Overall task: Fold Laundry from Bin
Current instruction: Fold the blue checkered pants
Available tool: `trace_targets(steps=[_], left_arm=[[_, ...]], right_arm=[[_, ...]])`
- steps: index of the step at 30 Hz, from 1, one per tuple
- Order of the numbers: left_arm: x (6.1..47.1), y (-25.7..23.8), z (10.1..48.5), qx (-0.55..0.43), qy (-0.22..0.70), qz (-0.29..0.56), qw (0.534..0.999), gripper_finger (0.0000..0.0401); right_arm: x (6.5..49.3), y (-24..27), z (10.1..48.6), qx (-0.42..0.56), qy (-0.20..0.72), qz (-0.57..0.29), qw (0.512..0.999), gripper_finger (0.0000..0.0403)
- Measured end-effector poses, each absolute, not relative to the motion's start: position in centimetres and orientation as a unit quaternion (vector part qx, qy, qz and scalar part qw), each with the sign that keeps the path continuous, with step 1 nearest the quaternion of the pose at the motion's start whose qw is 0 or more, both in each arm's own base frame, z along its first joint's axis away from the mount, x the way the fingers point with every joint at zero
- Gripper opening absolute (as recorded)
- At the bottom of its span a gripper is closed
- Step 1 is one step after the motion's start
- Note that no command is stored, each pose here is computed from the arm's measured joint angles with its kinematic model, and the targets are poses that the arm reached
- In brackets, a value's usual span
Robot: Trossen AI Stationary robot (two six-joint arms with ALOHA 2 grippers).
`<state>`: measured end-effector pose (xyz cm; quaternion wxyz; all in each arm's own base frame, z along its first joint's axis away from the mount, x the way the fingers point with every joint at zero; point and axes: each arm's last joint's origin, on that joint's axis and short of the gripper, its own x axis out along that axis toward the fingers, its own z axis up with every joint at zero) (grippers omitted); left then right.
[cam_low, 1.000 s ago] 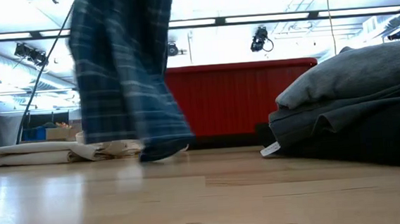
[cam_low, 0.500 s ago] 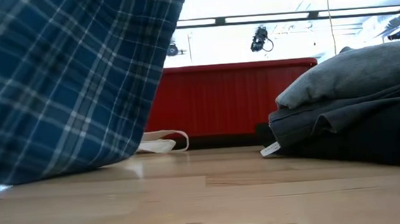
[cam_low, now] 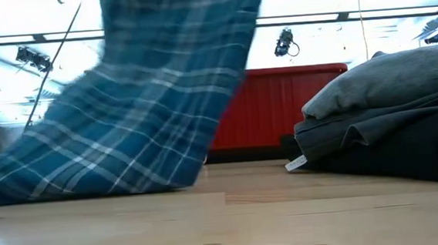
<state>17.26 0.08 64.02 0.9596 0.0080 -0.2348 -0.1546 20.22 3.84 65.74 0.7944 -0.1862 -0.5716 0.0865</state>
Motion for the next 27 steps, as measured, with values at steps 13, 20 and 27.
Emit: trace_targets(steps=[13, 20, 27], left_arm=[[18.4, 0.4, 60.7, 0.009, -0.063, -0.113, 0.992, 0.0005], [18.4, 0.4, 59.8, 0.001, -0.019, -0.108, 0.994, 0.0006], [17.7, 0.9, 60.1, 0.076, -0.029, -0.013, 0.997, 0.0006]], right_arm=[[21.3, 1.8, 64.4, -0.096, -0.323, -0.138, 0.931, 0.0007], [21.8, 2.0, 63.9, -0.088, -0.294, -0.162, 0.938, 0.0007], [21.6, 1.0, 63.8, -0.073, -0.270, -0.249, 0.927, 0.0007]])
